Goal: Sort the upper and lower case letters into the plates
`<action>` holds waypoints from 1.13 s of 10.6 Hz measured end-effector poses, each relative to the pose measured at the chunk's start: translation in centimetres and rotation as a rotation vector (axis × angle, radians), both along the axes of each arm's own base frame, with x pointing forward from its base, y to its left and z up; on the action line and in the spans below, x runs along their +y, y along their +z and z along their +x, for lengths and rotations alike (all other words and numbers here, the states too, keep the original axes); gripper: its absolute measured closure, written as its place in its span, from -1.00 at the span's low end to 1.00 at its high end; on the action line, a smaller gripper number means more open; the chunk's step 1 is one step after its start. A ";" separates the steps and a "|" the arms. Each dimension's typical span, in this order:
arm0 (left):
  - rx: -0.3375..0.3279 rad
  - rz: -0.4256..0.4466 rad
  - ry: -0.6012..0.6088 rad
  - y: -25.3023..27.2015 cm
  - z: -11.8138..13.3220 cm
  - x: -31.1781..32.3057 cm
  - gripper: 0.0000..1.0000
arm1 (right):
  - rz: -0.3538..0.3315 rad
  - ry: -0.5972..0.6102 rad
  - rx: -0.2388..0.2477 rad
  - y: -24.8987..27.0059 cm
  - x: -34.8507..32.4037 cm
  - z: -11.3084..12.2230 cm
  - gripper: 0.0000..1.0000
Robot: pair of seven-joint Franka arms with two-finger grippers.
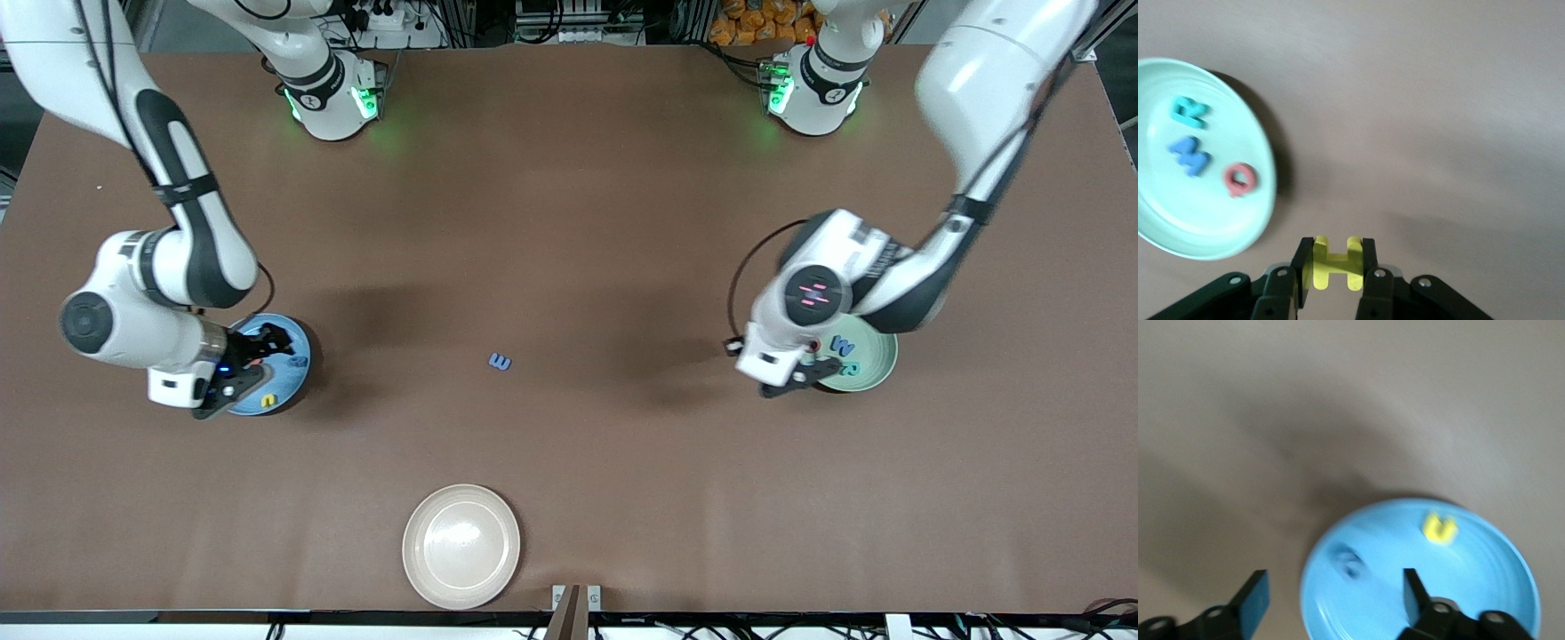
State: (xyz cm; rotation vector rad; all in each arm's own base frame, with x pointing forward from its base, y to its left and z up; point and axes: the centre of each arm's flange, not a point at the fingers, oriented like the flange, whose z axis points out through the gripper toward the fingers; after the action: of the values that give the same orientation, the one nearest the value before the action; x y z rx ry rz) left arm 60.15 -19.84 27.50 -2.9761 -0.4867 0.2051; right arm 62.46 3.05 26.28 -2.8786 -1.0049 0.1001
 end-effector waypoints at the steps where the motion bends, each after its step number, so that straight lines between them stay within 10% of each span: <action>1: 0.012 -0.009 -0.016 0.0 0.5 2.3 0.35 | 0.002 0.059 -0.028 0.1 4.1 0.0 -1.00; 7: 0.093 -0.074 -0.102 -2.9 1.5 14.7 0.33 | 0.035 0.361 -0.110 -3.3 26.3 -1.5 -1.00; 12: 0.084 -0.071 -0.128 -0.2 2.3 13.0 -0.90 | 0.030 0.341 -0.083 -6.4 32.3 -3.4 -1.00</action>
State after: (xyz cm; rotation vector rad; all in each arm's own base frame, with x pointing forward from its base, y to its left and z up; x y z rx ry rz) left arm 62.49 -6.81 27.30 -3.0384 -0.2835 0.3403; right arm 59.10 35.33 19.86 -2.6751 -1.4901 -0.0120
